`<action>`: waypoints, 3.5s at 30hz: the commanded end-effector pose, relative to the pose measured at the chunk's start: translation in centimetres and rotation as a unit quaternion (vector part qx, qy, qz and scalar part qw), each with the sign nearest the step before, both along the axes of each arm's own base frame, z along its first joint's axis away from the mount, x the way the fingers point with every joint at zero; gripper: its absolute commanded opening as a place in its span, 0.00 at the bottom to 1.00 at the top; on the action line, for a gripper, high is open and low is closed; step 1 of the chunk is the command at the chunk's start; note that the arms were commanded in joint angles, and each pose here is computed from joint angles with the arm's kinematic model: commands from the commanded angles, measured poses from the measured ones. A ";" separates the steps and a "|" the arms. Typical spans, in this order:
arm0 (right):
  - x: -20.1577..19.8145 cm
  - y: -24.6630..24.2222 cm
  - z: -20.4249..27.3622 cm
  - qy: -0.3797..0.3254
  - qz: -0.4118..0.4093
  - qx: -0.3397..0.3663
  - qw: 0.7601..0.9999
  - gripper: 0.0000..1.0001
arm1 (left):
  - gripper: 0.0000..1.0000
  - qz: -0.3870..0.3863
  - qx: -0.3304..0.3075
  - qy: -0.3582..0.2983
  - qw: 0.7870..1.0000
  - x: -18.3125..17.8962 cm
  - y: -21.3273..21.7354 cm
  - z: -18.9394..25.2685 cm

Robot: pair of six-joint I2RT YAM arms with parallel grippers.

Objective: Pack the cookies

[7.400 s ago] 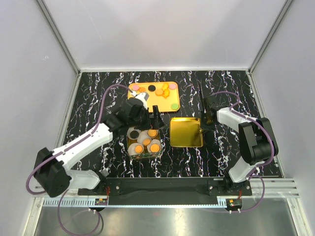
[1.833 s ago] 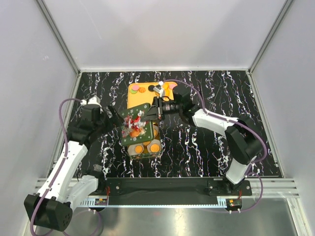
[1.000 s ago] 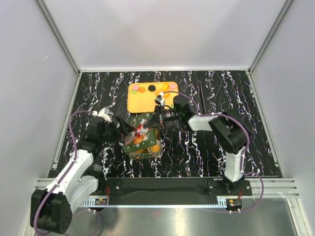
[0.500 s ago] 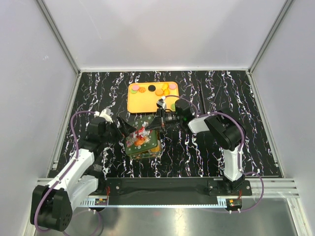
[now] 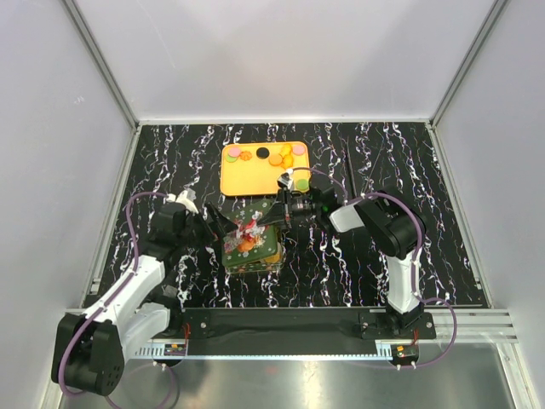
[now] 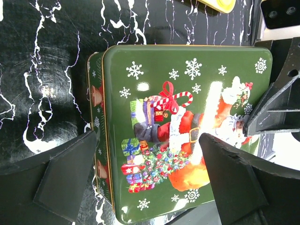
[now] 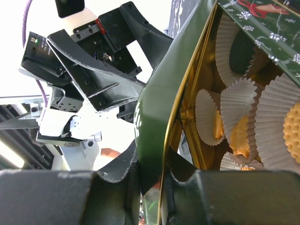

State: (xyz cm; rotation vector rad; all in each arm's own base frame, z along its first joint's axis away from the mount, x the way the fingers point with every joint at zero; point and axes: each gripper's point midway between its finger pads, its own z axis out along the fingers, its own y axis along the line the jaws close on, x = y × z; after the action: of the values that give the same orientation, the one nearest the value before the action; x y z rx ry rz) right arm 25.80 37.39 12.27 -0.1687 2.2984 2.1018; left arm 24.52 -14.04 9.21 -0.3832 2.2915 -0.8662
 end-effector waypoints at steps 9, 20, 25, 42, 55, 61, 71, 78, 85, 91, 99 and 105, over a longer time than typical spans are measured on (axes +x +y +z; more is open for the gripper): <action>0.5 -1.8 0.3 -0.014 -0.017 0.025 0.999 0.37 | 0.99 -0.014 -0.003 -0.022 1.000 1.1 -0.9 1.1; 1.1 -4.6 -0.4 0.001 -0.048 0.026 0.999 0.41 | 0.99 -0.022 0.003 -0.020 1.000 1.4 -1.8 1.1; 1.3 -6.0 -1.1 0.007 -0.065 0.021 0.998 0.43 | 0.99 -0.025 0.010 -0.017 0.999 1.4 -2.4 0.9; 2.1 -8.7 -3.0 0.003 -0.114 -0.030 0.993 0.47 | 0.99 -0.029 0.050 -0.001 0.998 1.7 -2.7 0.6; 1.6 -8.2 -4.6 -0.061 -0.113 -0.172 0.977 0.63 | 0.99 -0.040 0.075 0.012 0.996 1.9 -2.9 0.4; 1.2 -6.8 -6.1 -0.069 -0.098 -0.206 0.971 0.64 | 0.99 -0.043 0.086 0.025 0.995 1.8 -3.0 -0.1; 0.9 -6.7 -8.3 -0.052 -0.095 -0.223 0.969 0.49 | 0.99 -0.047 0.104 0.046 0.992 1.9 -3.6 -1.1; 0.8 -6.6 -8.3 -0.049 -0.095 -0.219 0.970 0.52 | 0.99 -0.049 0.109 0.051 0.992 2.0 -3.7 -1.3; 2.3 -6.8 -4.8 -0.093 -0.111 -0.218 0.965 0.63 | 0.99 -0.055 0.115 0.040 0.991 2.3 -3.7 0.0; 4.4 -6.9 -2.7 -0.101 -0.124 -0.205 0.966 0.66 | 0.99 -0.061 0.112 0.027 0.992 3.2 -4.1 1.6; 7.3 -6.8 -2.8 -0.110 -0.140 -0.216 0.960 0.66 | 0.99 -0.053 0.130 0.040 0.989 4.4 -3.5 1.4; 8.3 -6.8 -4.7 -0.102 -0.139 -0.230 0.958 0.66 | 0.99 -0.048 0.137 0.051 0.988 5.1 -3.4 0.6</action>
State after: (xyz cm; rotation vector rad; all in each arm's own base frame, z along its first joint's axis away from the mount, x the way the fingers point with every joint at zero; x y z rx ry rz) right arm 33.04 30.77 7.92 -0.0464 2.4758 1.3732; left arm 27.88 -17.43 8.62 -0.2125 2.5488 -0.5929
